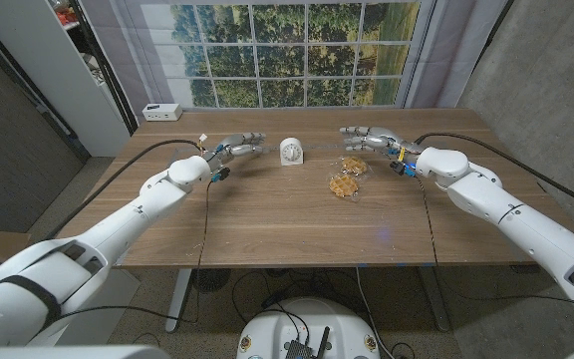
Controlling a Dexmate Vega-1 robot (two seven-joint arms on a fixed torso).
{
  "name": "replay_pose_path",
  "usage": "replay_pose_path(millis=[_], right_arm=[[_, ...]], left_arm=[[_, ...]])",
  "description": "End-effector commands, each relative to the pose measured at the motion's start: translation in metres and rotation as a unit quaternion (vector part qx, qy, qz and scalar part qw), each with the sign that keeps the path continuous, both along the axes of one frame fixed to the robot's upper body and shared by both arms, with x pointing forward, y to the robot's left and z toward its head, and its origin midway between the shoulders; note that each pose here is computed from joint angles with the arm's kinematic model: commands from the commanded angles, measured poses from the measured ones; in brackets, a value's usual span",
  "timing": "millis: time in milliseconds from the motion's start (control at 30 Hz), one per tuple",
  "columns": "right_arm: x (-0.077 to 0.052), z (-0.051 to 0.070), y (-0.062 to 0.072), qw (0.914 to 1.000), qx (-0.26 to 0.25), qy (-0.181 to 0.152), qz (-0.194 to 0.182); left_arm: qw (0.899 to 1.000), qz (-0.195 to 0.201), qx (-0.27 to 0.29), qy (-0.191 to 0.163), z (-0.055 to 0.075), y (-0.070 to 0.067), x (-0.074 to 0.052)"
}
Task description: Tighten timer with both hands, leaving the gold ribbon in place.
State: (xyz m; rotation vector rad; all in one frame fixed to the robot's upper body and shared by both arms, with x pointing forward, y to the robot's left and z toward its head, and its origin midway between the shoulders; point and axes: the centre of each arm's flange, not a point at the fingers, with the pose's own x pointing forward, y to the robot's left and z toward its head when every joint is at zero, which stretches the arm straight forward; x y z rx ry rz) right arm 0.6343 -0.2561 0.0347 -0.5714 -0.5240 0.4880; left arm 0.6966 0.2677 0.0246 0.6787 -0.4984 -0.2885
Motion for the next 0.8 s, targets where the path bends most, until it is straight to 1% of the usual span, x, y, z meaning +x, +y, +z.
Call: replay_pose_path(millis=[33, 167, 533, 800], right_arm=[[-0.01, -0.01, -0.004, 0.9998, 0.016, -0.002, -0.008], [-0.015, -0.013, -0.007, 0.9997, 0.021, -0.004, -0.013], [-0.026, -0.022, -0.01, 0.999, 0.038, -0.008, -0.022], [-0.031, -0.027, -0.012, 0.9984, 0.047, -0.01, -0.029]], left_arm=[[0.998, -0.012, 0.067, 0.008, 0.014, -0.015, 0.024], [0.997, -0.014, 0.078, 0.01, 0.016, -0.019, 0.03], [0.994, -0.02, 0.108, 0.012, 0.019, -0.034, 0.041], [0.992, -0.009, 0.124, 0.015, 0.021, -0.044, 0.048]])
